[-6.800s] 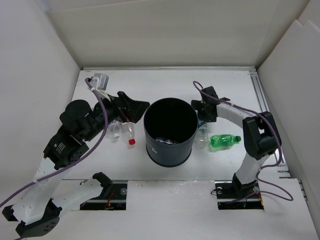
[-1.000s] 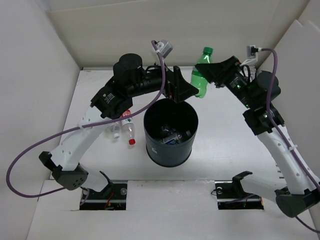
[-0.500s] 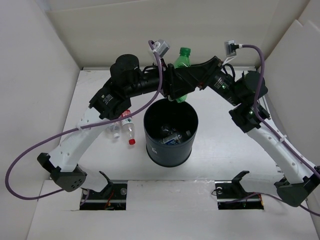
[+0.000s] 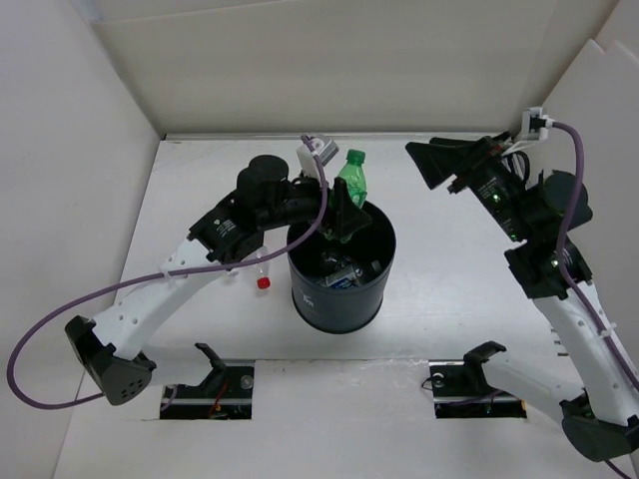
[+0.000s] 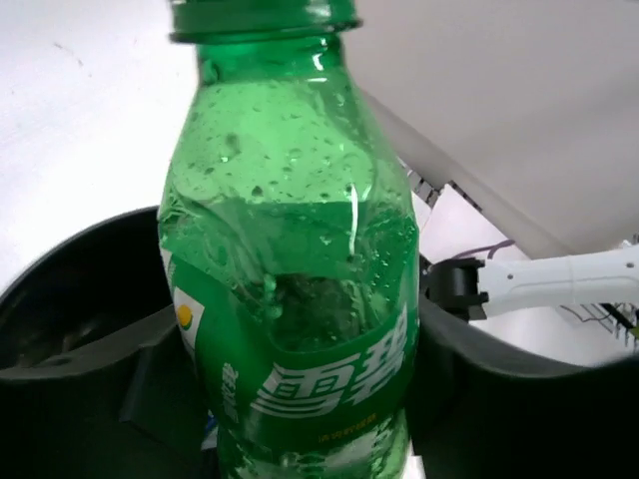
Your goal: Put the plastic bottles in the bin
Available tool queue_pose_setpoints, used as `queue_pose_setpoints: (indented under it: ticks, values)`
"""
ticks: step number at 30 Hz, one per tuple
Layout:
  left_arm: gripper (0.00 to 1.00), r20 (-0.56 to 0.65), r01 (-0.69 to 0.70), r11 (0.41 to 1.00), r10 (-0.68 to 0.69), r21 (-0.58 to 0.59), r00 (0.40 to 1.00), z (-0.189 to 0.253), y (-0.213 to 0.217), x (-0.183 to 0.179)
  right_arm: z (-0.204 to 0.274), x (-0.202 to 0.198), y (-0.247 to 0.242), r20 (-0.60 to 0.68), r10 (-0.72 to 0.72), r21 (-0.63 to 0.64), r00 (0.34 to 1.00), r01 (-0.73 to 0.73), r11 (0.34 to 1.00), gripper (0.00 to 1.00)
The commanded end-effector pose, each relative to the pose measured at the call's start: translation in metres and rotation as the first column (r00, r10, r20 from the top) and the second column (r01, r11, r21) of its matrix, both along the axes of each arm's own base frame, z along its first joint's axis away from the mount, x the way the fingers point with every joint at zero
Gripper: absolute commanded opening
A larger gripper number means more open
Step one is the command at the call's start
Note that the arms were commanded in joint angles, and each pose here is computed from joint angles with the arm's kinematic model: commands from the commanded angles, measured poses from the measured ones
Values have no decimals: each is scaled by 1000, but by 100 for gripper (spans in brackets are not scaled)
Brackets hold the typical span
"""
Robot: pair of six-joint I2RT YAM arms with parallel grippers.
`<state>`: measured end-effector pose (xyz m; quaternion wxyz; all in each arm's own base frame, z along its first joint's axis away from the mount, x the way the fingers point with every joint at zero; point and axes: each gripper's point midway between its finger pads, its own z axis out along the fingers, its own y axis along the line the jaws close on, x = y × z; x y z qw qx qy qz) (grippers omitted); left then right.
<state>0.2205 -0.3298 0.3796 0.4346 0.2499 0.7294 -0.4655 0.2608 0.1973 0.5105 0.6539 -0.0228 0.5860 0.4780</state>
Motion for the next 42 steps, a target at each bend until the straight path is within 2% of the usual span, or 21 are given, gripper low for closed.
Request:
queue_pose_setpoints:
  ticks: [1,4,8,11,14,15,16,18,19,21,22,25,26,28,29,30,32,36,39,42]
  values:
    - [63,63,-16,998,20,-57,998,9,8,-4,-19,8,-26,-7,-121,-74,993,120,990,100]
    - [100,53,-19,997,23,-76,998,7,12,-9,-23,6,-38,-8,-148,-100,989,146,984,100]
    - [100,41,-84,995,86,-52,995,4,20,-3,-25,5,-44,-8,-161,-115,987,159,981,100]
    - [100,41,-199,979,201,-43,979,18,37,8,-25,1,-45,-7,-164,-126,986,162,979,100]
    - [100,27,-390,918,393,-64,919,34,67,23,-25,1,-50,-8,-189,-148,982,185,971,100]
    - [100,17,-457,886,460,-75,888,41,83,24,-30,4,-49,-25,-189,-159,982,182,970,100]
    - [100,-6,-595,800,596,-84,803,42,106,38,-35,8,-48,-35,-191,-175,981,182,968,100]
    - [100,-35,-724,685,724,-81,689,42,139,52,-37,10,-47,-48,-191,-183,980,179,967,100]
    - [100,-39,-822,569,821,-32,569,32,173,63,-44,14,-45,-70,-192,-196,979,175,965,100]
    - [100,-65,-885,465,884,16,463,22,199,74,-46,16,-43,-76,-182,-212,980,162,964,100]
    - [100,-56,-914,398,917,81,395,8,219,86,-51,17,-40,-91,-171,-222,981,147,964,100]
    - [100,5,-928,328,943,178,334,-21,238,111,-56,17,-38,-94,-161,-235,983,135,963,100]
    - [100,-3,-934,294,954,204,300,-31,255,122,-56,16,-37,-94,-149,-236,984,123,964,100]
    - [100,-8,-928,264,962,261,272,-50,272,138,-61,16,-35,-94,-139,-249,986,112,962,100]
    - [100,-12,-917,218,974,334,227,-78,293,148,-61,15,-33,-94,-129,-250,987,102,963,100]
    - [100,-41,-899,250,967,359,253,-91,294,151,-61,14,-32,-93,-118,-251,989,91,964,100]
    - [100,-62,-886,228,973,403,223,-120,312,156,-72,13,-33,-102,-122,-276,987,90,957,100]
    - [100,-104,-842,232,973,486,208,-174,333,163,-96,11,-30,-128,-105,-298,986,63,952,100]
    - [100,-108,-766,224,974,603,201,-223,336,164,-107,7,-26,-127,-73,-298,989,32,954,100]
    - [100,-116,-736,217,976,642,186,-243,339,168,-118,7,-23,-147,-59,-307,987,11,952,100]
